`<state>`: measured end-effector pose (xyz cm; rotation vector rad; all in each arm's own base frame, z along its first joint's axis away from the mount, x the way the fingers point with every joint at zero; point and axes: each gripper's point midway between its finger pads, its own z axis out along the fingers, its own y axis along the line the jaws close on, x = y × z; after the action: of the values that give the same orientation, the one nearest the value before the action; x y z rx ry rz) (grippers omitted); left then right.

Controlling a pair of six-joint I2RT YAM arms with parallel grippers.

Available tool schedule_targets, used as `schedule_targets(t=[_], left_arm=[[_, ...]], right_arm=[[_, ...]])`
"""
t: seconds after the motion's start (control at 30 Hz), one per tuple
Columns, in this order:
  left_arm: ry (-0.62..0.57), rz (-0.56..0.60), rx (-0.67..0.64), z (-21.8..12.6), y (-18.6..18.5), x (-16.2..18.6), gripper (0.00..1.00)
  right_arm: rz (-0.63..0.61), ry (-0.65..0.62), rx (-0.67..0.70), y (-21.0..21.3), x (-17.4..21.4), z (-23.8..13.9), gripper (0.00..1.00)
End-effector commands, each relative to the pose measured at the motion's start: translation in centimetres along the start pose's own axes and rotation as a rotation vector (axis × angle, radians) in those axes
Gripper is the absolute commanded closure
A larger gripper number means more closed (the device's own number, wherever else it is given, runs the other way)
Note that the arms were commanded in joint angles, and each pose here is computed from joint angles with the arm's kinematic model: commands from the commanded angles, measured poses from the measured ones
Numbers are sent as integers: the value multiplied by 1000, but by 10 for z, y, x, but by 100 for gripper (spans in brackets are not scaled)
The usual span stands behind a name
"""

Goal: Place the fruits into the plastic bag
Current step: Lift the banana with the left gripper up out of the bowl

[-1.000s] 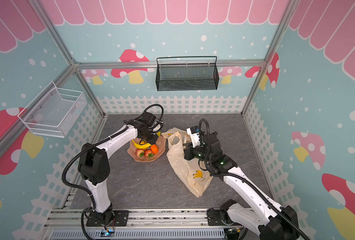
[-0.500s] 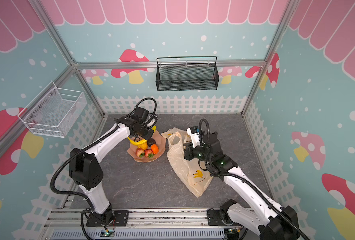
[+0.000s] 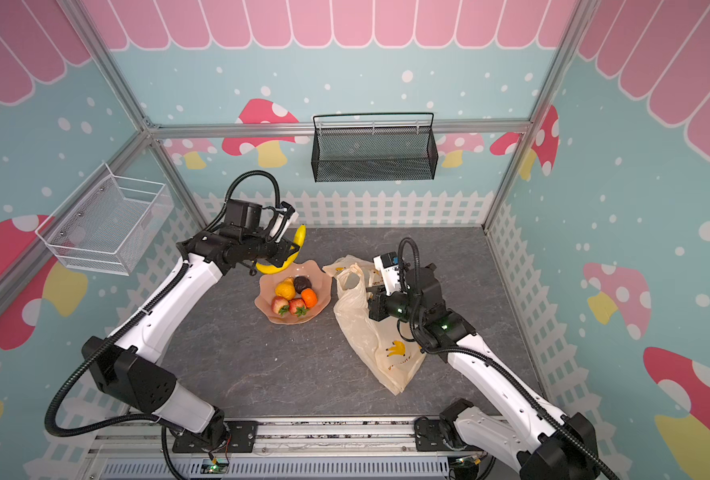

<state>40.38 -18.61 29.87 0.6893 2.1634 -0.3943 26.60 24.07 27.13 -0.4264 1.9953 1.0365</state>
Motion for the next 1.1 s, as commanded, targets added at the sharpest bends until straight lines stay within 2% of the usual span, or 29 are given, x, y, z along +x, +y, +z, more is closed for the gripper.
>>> schedule_targets(t=[0.0, 0.13, 0.27, 0.4, 0.5, 0.7, 0.87, 1.07], left_arm=[[-157, -123, 167, -14, -21, -28, 83], [-306, -258, 318, -26, -40, -48, 85], [-429, -360, 454, -31, -54, -51, 85], [-547, -436, 546, -40, -61, -54, 88], [-588, -474, 583, -37, -65, -49, 91], [-607, -495, 585, -19, -75, -40, 95], [-545, -481, 578, 8, -94, -30, 98], [-533, -518, 522, 28, -88, -17, 98]], right_arm=[[-7, -9, -11, 4, -3, -2, 100], [-11, -11, -12, 5, -4, -2, 100], [-8, -11, -11, 5, -4, -2, 100], [-7, -11, -11, 4, -3, -3, 100], [-5, -13, -8, 4, -2, -3, 100], [-6, -15, -9, 4, -2, -4, 100], [-5, -19, -12, 5, -3, -5, 100], [-5, -27, -9, 6, -4, -7, 100]])
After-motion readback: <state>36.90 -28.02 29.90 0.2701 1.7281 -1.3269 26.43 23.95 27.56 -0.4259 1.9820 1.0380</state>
